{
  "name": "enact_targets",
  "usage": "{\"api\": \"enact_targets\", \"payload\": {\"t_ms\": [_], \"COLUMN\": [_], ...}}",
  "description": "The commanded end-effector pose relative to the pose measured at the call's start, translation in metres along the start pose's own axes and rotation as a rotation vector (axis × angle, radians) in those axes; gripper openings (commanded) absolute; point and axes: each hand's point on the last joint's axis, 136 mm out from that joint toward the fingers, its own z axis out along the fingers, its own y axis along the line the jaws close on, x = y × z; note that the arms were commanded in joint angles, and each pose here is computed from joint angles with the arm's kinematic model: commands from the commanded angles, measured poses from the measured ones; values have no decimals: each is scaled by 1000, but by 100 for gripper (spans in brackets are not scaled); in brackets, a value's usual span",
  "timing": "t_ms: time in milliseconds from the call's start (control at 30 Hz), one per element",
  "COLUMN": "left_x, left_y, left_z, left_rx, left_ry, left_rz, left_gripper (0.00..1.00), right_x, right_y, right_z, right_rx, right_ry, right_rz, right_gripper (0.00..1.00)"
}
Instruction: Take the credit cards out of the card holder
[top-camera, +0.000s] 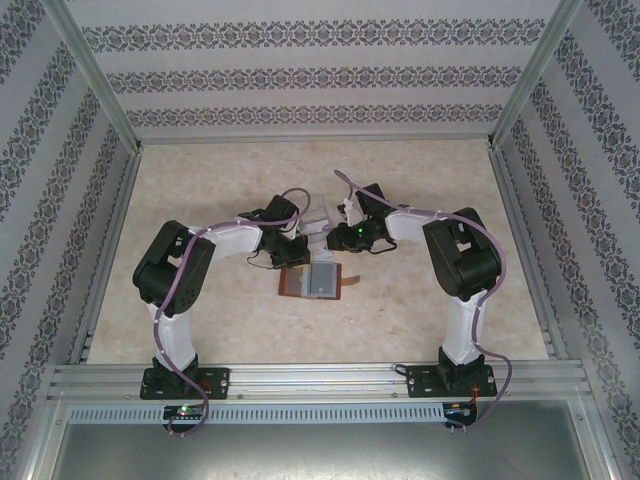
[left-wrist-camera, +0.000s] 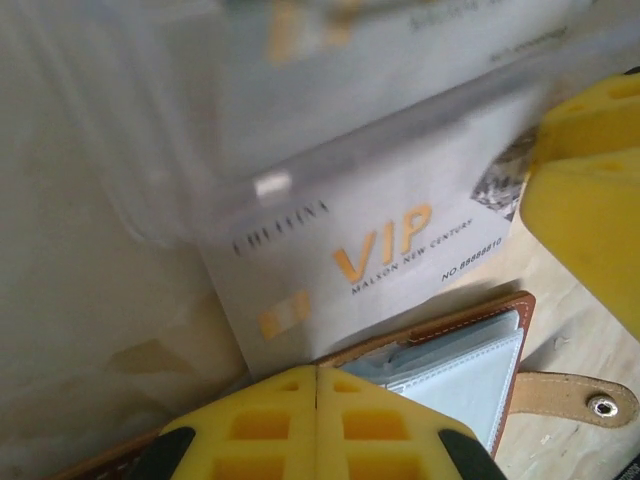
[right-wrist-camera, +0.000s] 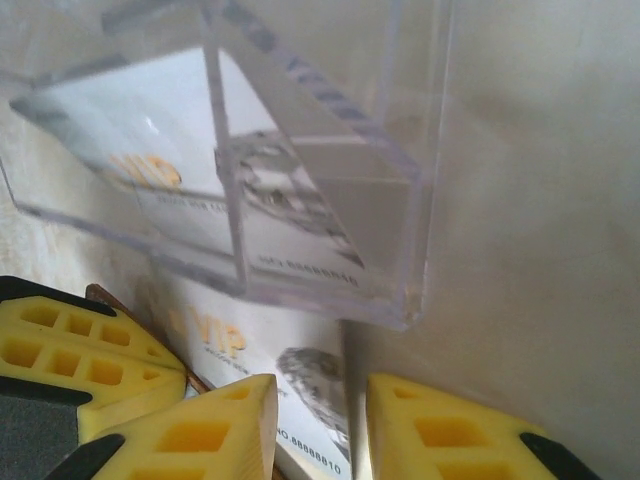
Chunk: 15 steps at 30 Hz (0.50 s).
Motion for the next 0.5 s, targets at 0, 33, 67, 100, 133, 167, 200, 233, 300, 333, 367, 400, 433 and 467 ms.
{"api": "enact_targets", "payload": {"t_ms": [0,33,67,100,133,167,200,233,300,333,367,400,433,467], "left_x": [7,8,7,7,8,9,9,11,12,12,13,13,14,14], "left_y": [19,21,22,23,24,26,27,30,30,31,32,33,33,32], "left_z": [7,8,10,11,12,14,15,17,18,18,18,18,19,18], "left_rx": [-101,-104,-107,-110,-113,-117,-122,-128,-126,-130,-133,-136,-136,-134], "left_ry": [26,31,32,33,38,41,45,50,56,57,57,59,62,62], "left_rz": [14,13,12,11,10,8,6,3,2,3,4,6,5,5], "left_gripper": [0,0,0,0,0,0,0,0,0,0,0,0,0,0], "right_x": [2,3,2,2,2,3,2,2,3,2,4,4,5,6], "right_y": [8,9,10,12,16,18,20,23,27,30,32,34,34,36], "right_z": [9,10,10,10,10,9,9,9,8,8,8,7,7,7], "right_rx": [-37,-43,-49,-59,-74,-85,-95,-106,-126,-138,-148,-157,-166,-179], "right_ry": [23,28,26,26,25,26,26,29,30,29,32,30,32,37], "right_rz": [-25,-25,-25,-27,-30,-29,-31,-30,-24,-24,-21,-14,-5,3], "right_gripper": [30,29,29,28,27,27,26,24,23,22,22,22,21,21]}}
